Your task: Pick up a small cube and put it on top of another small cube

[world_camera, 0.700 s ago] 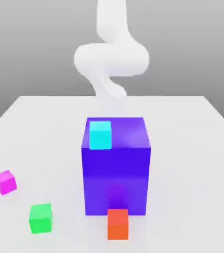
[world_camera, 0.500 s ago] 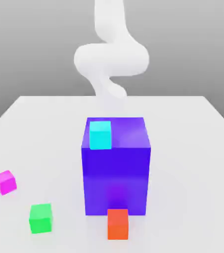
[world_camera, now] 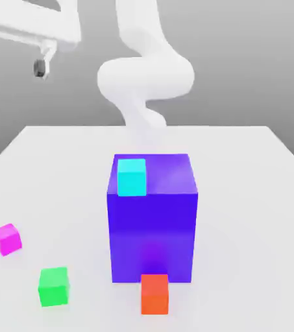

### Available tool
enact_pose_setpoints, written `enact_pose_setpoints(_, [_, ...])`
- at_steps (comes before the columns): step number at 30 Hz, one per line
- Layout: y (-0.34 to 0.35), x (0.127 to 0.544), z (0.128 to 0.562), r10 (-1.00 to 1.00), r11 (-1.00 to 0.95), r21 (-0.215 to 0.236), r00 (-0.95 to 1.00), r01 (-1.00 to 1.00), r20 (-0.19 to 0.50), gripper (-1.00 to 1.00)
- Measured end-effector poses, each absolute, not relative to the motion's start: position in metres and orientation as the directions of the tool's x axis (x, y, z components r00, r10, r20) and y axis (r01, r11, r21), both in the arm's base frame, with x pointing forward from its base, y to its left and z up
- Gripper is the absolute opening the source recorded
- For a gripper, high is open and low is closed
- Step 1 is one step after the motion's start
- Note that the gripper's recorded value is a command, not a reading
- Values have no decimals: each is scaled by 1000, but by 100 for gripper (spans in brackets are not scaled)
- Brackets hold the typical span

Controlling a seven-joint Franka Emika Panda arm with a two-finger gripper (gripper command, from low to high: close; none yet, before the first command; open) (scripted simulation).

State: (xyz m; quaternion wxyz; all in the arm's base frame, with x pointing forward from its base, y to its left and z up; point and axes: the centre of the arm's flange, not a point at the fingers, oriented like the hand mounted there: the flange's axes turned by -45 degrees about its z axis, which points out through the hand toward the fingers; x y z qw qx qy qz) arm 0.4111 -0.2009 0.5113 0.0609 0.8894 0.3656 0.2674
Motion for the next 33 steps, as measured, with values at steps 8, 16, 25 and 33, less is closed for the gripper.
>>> enact_pose_setpoints(8, [-239, 410, 425, 865, -493, 324, 414, 808, 282, 0])
enact_pose_setpoints(16, [-268, 392, 344, 975, -203, 286, 167, 936, 146, 0])
enact_pose_setpoints(25, [-294, 354, 269, 986, 154, 191, -163, 969, 36, 0])
enact_pose_setpoints(33, [-314, 309, 219, 888, 459, 84, -460, 885, -6, 0])
